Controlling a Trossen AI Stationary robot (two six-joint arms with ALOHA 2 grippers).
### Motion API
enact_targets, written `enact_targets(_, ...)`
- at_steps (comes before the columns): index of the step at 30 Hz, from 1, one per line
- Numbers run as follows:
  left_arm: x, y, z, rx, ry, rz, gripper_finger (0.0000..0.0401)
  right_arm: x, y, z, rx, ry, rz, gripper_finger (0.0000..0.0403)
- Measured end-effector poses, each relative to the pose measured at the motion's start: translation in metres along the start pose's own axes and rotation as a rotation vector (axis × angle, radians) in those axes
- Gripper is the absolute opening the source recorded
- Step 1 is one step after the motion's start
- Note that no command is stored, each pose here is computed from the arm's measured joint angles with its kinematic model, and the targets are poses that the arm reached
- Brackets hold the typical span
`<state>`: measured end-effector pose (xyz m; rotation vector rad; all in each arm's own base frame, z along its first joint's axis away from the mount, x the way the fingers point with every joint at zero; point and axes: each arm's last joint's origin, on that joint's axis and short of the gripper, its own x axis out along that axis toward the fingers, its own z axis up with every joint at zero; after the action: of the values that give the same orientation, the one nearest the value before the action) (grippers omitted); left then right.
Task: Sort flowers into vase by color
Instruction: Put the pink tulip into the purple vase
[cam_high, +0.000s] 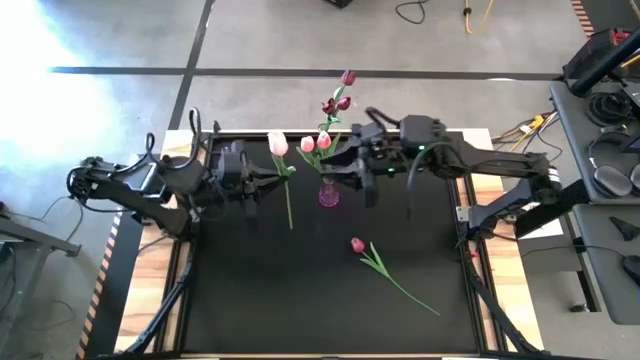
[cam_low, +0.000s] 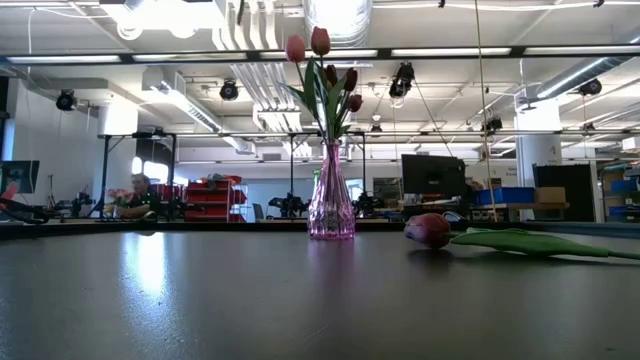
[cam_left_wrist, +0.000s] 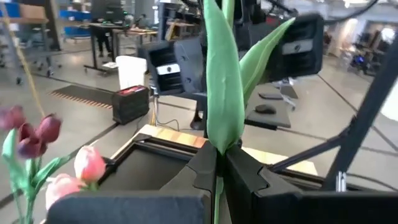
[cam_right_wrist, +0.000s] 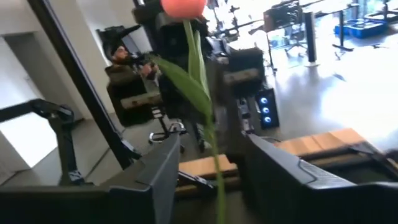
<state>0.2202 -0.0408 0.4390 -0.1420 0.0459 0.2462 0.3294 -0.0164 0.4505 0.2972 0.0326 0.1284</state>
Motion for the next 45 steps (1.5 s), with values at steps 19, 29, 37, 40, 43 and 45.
enact_targets(19,0.012,0.002,0.005,0.044,0.017,-0.110,0.0000,0.067,0.009,0.024,-0.112,0.088,0.027,0.0238)
enact_targets(29,0.015,0.004,0.003,0.015,0.019,-0.069,0.0018,0.067,0.010,0.029,-0.194,0.070,0.006,0.0033)
enact_targets(37,0.018,0.007,-0.001,-0.021,0.048,-0.029,0.0087,0.037,0.019,0.050,-0.287,0.036,-0.051,0.0011)
enact_targets(40,0.015,0.010,-0.002,-0.012,0.064,0.013,0.0120,0.019,0.023,0.058,-0.323,0.040,-0.110,0.0011)
enact_targets(43,0.011,0.012,-0.003,-0.010,0.088,0.023,0.0149,-0.004,0.027,0.067,-0.365,0.058,-0.195,0.0010)
enact_targets(45,0.009,0.014,-0.004,-0.010,0.103,0.045,0.0162,-0.019,0.028,0.070,-0.389,0.084,-0.266,0.0010)
